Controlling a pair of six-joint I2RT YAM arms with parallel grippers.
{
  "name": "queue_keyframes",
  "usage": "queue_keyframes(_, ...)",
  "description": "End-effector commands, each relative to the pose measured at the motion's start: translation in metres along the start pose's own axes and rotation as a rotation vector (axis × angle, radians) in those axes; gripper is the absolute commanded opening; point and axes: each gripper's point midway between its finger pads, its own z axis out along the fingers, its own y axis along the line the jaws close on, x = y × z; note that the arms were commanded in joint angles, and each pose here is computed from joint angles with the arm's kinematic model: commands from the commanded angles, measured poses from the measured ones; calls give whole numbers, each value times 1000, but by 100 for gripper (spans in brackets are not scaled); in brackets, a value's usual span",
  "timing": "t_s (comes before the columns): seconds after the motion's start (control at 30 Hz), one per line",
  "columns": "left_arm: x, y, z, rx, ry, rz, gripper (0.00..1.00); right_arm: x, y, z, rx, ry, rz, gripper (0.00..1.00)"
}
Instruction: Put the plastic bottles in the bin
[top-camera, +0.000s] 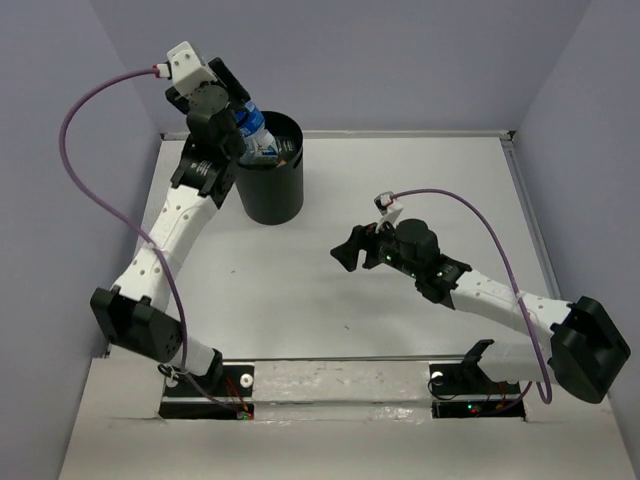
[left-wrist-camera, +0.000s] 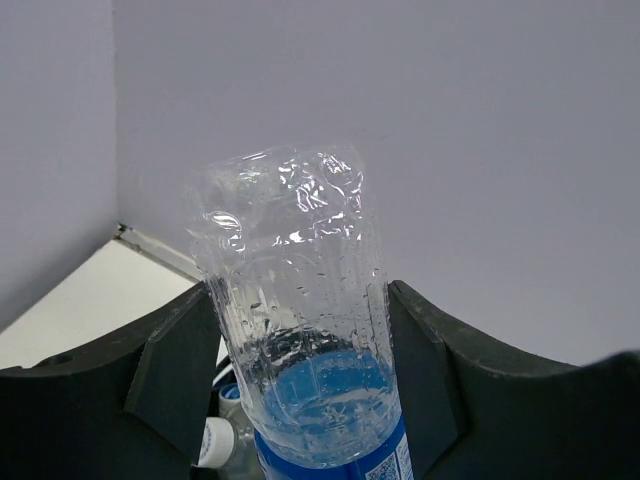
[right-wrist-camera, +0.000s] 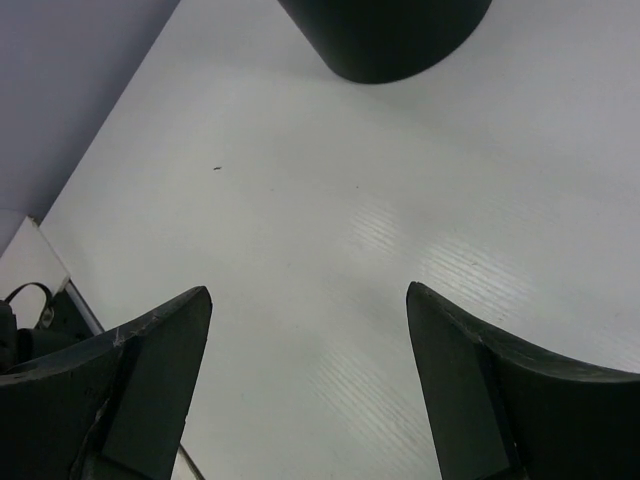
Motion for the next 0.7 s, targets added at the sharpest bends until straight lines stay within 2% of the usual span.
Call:
queue_keyframes(0.0,-21,-6,23,-82,-133,82,52,-25,33,-8,-131,-82,-3,84)
queue_keyframes(0.2,23,-31,46,-87,-146,171,52,-20,44,-12,-179,-73,-19,84)
queue_keyframes(0.23,41,-35,50,-86,-127,212,52,-20,44,-12,-180,-75,-19,84)
queue_keyframes(0.37,74,-46,38,-96,-147,262,53,-22,42,-12,-171,-87,-31,84)
queue_keyframes(0.4,94,-44,32,-106,-127,295,54,-23,43,-13,-173,-91,-33,84)
queue_keyframes(0.53,132,-34,26,-148,-123,364,56,-24,45,-15,-186,-102,-38,84)
queue_keyframes(0.67,148,-31,16,-159,-126,368,61,-25,47,-17,-199,-115,-39,84)
